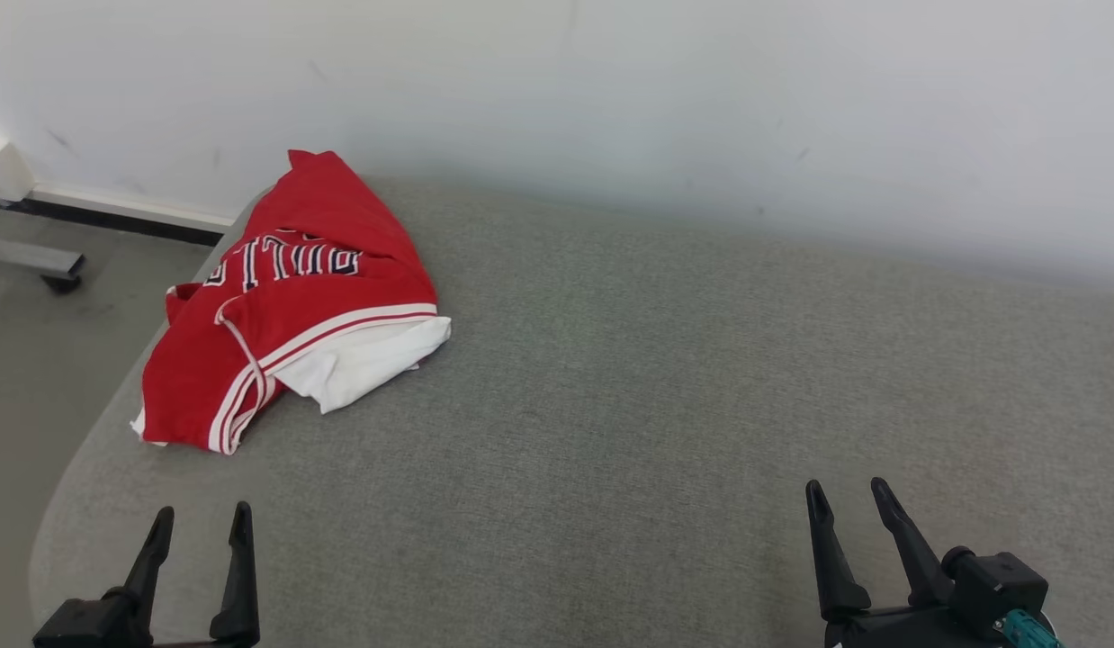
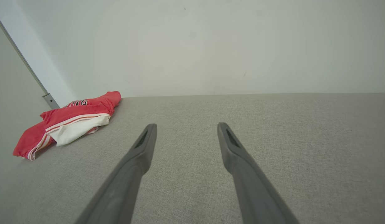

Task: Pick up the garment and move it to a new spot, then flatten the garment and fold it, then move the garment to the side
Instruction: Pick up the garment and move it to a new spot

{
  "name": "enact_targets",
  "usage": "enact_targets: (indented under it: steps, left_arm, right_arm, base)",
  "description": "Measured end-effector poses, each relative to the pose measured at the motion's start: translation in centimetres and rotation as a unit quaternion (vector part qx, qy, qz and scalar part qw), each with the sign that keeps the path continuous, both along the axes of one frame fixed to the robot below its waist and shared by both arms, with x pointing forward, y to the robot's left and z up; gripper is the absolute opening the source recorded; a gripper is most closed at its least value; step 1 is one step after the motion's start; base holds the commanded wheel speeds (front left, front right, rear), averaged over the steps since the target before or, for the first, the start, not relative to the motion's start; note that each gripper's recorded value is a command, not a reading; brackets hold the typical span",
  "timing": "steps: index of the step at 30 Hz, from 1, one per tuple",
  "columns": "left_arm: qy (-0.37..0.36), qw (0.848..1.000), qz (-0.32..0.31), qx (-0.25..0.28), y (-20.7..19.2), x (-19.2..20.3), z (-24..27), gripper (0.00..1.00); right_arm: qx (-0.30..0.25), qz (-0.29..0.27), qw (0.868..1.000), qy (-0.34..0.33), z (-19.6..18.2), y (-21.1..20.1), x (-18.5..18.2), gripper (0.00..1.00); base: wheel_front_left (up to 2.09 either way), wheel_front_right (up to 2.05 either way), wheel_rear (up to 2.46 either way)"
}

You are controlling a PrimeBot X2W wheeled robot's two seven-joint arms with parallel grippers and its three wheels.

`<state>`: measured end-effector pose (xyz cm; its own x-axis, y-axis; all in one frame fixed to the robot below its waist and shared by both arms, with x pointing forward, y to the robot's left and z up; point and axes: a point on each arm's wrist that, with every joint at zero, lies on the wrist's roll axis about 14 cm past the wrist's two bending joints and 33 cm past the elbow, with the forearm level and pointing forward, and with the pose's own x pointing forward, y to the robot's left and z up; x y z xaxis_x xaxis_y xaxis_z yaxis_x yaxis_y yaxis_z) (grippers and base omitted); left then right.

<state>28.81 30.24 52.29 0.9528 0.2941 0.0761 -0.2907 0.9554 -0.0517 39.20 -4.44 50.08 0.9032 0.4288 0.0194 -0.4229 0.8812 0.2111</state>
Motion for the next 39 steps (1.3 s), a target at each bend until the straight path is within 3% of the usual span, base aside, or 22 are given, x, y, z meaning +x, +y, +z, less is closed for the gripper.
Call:
enact_targets:
  steps: [13,24,31,39]
  left_arm:
    - [0.002,0.996,0.087,-0.001,3.9,-4.1,-0.4,1.0]
    - [0.01,0.993,0.12,-0.004,5.2,-5.5,-1.1,1.0]
    - [-0.02,0.994,0.105,-0.003,5.9,-2.2,0.9,1.0]
    - [-0.088,0.993,0.057,0.05,7.3,6.2,7.6,1.0]
  right_arm:
    - [0.001,0.077,0.997,0.009,-0.7,5.6,0.8,1.0]
    - [0.0,0.1,0.995,0.016,-1.3,7.3,1.0,1.0]
    - [-0.009,0.085,0.996,0.012,-1.3,6.5,2.6,1.0]
    - [-0.023,0.042,0.999,-0.006,-1.1,4.0,6.5,1.0]
  base:
    - [0.0,0.0,0.0]
    - [0.0,0.0,0.0]
    - [0.0,0.0,0.0]
    - [0.0,0.0,0.0]
